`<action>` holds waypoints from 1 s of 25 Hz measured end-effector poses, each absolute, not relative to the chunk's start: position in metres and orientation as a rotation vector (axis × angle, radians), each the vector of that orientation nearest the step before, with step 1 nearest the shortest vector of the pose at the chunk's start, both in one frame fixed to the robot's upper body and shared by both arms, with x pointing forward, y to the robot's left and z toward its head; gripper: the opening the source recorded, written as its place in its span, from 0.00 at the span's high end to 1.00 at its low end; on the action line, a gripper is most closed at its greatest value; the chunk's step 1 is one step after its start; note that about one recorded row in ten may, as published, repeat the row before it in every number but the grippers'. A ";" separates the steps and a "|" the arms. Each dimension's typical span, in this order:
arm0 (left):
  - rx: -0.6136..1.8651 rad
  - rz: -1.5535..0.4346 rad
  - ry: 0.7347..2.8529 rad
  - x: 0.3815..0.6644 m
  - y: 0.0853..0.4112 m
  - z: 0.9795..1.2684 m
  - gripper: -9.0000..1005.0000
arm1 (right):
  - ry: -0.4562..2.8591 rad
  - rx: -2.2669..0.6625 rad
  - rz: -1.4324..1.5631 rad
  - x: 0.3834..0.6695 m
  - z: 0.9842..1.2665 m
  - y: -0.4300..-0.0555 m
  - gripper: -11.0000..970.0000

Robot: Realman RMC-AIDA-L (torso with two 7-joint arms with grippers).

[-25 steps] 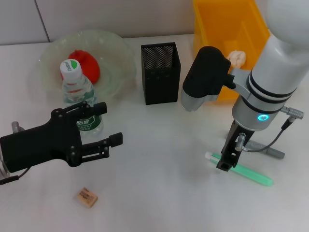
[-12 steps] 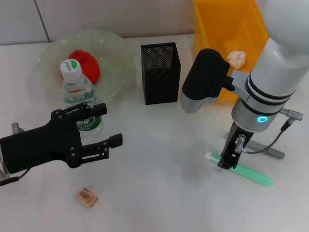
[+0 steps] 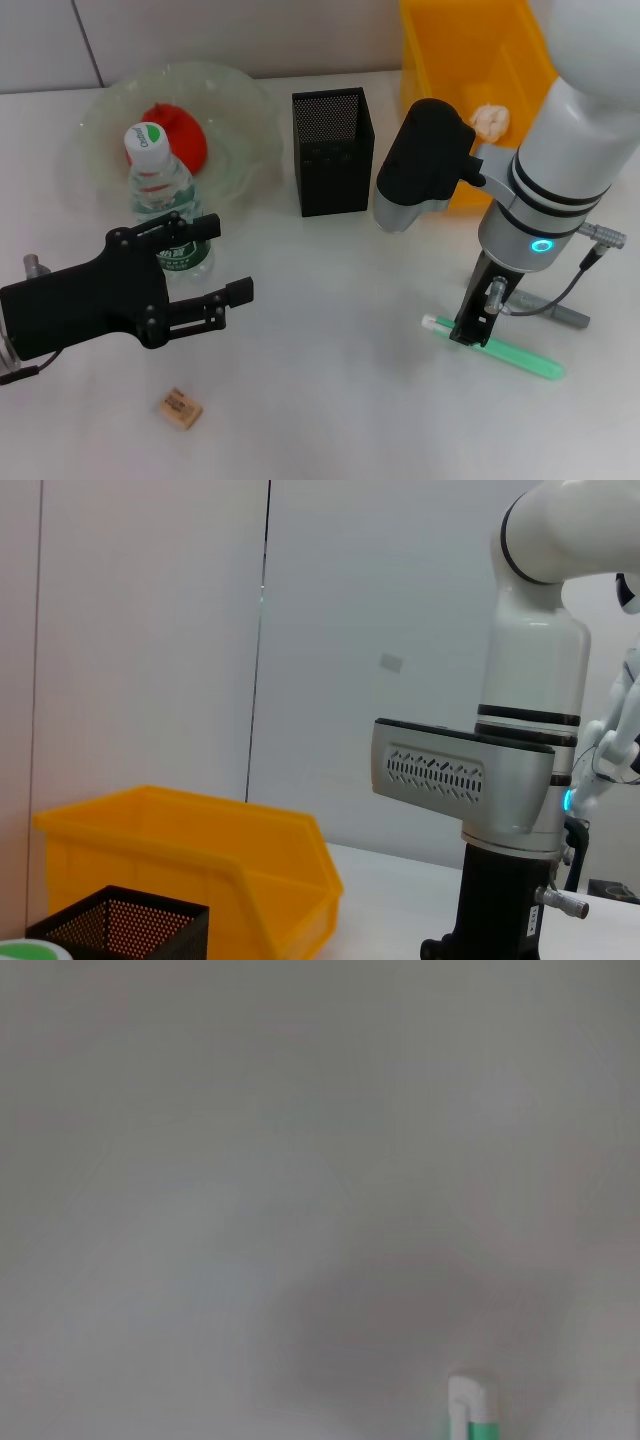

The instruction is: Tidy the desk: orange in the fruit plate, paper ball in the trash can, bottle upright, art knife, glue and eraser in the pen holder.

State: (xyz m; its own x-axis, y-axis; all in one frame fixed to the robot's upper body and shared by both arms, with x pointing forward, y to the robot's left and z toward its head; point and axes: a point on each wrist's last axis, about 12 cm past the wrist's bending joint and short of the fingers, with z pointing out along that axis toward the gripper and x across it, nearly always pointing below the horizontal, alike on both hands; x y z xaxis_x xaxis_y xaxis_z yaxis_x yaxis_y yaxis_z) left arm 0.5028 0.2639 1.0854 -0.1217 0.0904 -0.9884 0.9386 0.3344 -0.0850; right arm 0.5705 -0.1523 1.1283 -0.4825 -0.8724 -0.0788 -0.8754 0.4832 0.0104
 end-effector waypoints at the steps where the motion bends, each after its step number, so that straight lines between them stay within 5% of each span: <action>1: 0.980 -0.975 1.507 0.503 0.264 1.085 0.19 | 2.651 -1.564 0.076 0.571 1.128 -0.152 0.83; 25: 0.974 -0.970 1.506 0.504 0.264 1.086 0.19 | 2.641 -1.541 0.063 0.573 1.135 -0.153 0.91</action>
